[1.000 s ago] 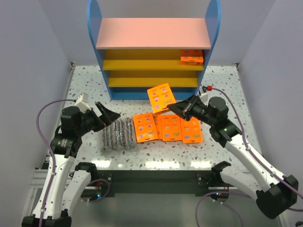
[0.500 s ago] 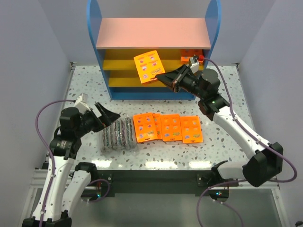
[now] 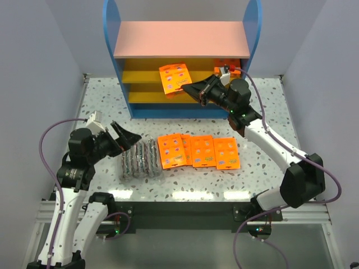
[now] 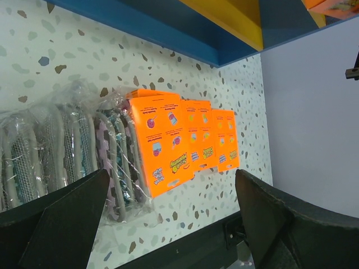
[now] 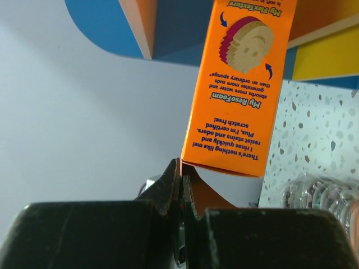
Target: Place and organize the cleaning sponges onto the shelf
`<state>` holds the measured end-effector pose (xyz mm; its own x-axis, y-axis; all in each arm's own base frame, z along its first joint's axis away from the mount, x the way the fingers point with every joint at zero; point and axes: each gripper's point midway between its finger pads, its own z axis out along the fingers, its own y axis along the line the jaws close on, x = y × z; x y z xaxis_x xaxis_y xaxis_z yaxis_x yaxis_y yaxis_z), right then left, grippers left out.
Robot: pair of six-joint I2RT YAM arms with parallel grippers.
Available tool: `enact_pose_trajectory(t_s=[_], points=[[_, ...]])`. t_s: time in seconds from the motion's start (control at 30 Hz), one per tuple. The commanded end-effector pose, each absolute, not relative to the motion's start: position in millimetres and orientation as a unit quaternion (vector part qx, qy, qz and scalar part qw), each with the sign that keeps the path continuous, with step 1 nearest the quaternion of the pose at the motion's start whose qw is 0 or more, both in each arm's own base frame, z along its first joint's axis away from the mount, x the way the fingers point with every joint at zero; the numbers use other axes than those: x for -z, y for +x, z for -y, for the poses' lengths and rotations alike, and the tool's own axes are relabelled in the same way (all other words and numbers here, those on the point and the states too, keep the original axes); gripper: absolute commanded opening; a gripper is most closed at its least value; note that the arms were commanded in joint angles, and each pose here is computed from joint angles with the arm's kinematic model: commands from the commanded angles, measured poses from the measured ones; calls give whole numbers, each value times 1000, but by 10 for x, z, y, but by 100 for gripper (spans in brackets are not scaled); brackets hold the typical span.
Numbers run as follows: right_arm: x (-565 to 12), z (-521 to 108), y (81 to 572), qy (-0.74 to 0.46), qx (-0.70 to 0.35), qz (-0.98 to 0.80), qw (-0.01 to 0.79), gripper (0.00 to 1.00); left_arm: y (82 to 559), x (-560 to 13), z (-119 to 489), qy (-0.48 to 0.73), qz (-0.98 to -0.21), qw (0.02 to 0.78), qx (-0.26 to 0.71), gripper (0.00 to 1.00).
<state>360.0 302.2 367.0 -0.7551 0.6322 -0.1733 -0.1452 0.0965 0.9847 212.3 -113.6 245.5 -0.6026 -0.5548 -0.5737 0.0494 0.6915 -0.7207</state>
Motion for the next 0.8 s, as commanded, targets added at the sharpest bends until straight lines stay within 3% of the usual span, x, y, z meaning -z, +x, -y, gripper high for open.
enact_pose_trajectory(t_s=[0.0, 0.3, 0.77], points=[[-4067, -2878, 3786, 191, -671, -623, 353, 0, 2090, -2632, 1140, -143, -811, 434, 364, 100], [-3812, -2680, 4220, 289, -610, -631, 382, 0, 2078, -2628, 1140, -148, -810, 433, 366, 100], [-3670, -2773, 4565, 330, -578, -652, 365, 0, 2056, -2619, 1123, -157, -807, 436, 366, 100]])
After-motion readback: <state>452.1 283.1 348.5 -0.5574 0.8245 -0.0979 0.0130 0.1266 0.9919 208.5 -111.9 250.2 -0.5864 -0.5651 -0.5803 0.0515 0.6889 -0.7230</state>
